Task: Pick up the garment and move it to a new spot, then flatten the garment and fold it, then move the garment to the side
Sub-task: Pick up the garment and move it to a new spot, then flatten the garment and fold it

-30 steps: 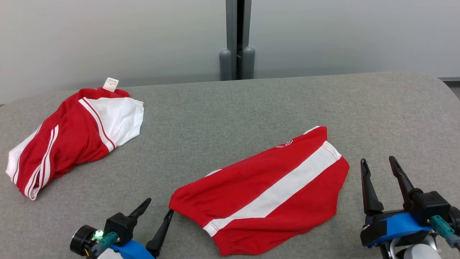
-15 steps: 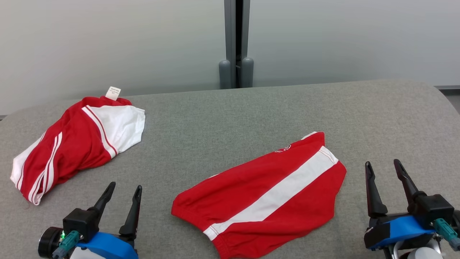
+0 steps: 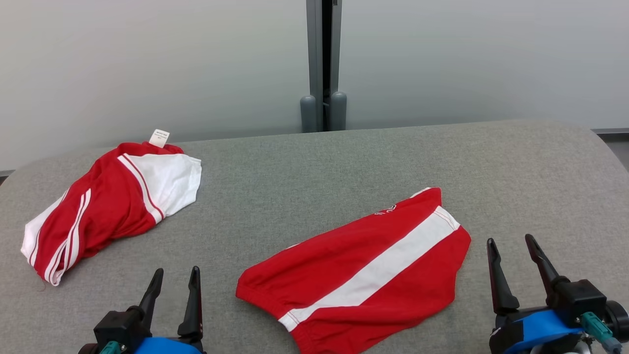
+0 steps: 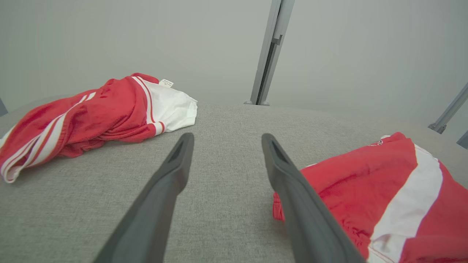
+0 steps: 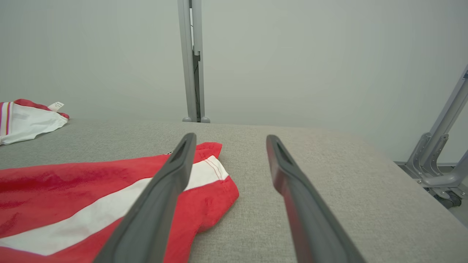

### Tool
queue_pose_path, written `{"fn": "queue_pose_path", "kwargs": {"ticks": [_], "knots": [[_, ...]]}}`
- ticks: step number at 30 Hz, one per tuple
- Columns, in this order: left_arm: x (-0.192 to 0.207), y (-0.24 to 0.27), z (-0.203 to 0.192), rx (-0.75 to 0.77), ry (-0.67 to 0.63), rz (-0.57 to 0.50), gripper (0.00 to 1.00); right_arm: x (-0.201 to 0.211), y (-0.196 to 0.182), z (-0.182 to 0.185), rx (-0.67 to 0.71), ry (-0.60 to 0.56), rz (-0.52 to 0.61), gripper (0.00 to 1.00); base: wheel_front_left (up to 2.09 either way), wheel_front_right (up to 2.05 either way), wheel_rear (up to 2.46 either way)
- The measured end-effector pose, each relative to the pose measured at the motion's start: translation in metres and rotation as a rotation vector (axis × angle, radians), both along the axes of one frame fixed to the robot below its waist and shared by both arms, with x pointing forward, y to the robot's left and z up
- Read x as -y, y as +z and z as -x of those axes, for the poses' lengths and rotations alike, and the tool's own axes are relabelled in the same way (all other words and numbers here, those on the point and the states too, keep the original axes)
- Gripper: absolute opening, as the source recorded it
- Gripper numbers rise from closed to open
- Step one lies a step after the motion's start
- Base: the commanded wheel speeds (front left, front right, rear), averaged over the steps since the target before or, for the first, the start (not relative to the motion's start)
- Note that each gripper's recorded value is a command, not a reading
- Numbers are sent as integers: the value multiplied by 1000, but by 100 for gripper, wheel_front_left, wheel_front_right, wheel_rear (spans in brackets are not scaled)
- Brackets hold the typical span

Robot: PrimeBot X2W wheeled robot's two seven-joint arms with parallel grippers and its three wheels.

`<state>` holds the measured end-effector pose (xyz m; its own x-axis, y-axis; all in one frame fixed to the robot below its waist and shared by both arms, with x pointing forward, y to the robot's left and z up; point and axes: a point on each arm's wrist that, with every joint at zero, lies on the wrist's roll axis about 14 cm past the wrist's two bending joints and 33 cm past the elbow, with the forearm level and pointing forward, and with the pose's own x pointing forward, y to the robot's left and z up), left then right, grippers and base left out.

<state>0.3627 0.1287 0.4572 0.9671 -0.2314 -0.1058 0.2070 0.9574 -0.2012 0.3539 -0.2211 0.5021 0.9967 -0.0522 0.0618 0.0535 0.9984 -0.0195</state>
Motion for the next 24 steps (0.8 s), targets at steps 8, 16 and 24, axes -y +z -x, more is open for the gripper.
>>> {"fn": "queue_pose_path", "kwargs": {"ticks": [8,16,24], "knots": [[-5,-7,3,-11,37,-4,100,-15,-11,0,-33,41,-33,100,0,0,0],[-4,-15,8,-30,37,5,100,-19,-15,-2,-44,52,-39,100,0,0,0],[-4,-21,10,-46,35,9,100,-18,-15,-3,-43,51,-39,100,0,0,0]]}}
